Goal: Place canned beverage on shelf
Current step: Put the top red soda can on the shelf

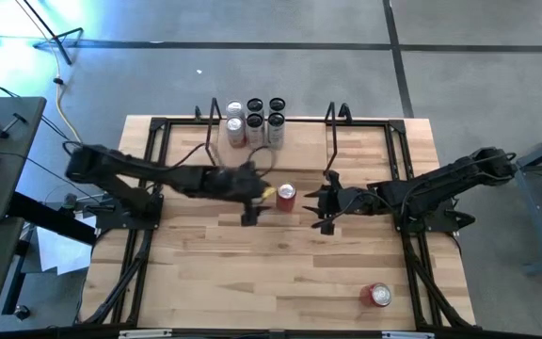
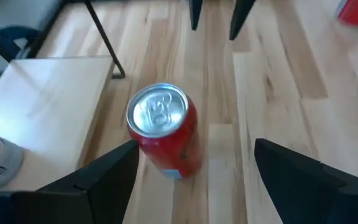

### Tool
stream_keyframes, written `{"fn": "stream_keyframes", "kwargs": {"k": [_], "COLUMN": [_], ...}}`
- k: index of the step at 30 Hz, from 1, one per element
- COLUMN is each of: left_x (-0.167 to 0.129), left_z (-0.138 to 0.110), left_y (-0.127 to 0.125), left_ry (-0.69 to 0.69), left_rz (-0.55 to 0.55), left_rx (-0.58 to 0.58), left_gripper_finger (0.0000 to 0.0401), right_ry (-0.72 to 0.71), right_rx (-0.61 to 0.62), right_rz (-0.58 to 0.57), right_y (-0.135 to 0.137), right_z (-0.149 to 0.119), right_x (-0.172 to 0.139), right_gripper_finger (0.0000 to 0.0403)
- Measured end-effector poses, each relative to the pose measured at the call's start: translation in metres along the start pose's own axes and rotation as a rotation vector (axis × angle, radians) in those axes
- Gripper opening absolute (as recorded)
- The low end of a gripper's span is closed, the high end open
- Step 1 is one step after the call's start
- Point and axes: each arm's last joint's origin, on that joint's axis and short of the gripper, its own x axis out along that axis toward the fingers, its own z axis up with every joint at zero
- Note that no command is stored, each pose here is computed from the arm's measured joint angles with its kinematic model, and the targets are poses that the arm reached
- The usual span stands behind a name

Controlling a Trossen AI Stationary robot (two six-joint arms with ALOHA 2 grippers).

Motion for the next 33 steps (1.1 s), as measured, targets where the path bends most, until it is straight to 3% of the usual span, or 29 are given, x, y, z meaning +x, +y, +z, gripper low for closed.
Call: {"fn": "stream_keyframes", "kwargs": {"k": [6, 13, 18, 24, 33], "left_x": [-0.013, -0.025, -0.026, -0.026, -0.025], "left_z": [-0.058, -0.094, -0.099, -0.099, -0.1], "left_y": [-0.013, -0.018, -0.017, -0.017, -0.018], "left_ry": [-0.272, -0.494, -0.513, -0.514, -0.494], "left_rz": [-0.041, -0.072, -0.066, -0.059, -0.064], "left_rx": [-0.102, -0.125, -0.116, -0.081, -0.09], "left_gripper_finger": [0.031, 0.031, 0.031, 0.031, 0.031], "right_ry": [-0.041, -0.009, 0.101, 0.298, 0.536], "right_rx": [0.028, 0.125, 0.05, -0.042, -0.134], "right_rz": [0.037, 0.11, 0.111, 0.164, 0.22], "right_y": [-0.002, -0.016, -0.029, -0.045, -0.048], "right_z": [0.003, 0.008, 0.036, 0.073, 0.076], "right_x": [0.005, 0.023, 0.037, 0.057, 0.102], "right_gripper_finger": [0.0149, 0.0253, 0.0309, 0.0316, 0.0316]}}
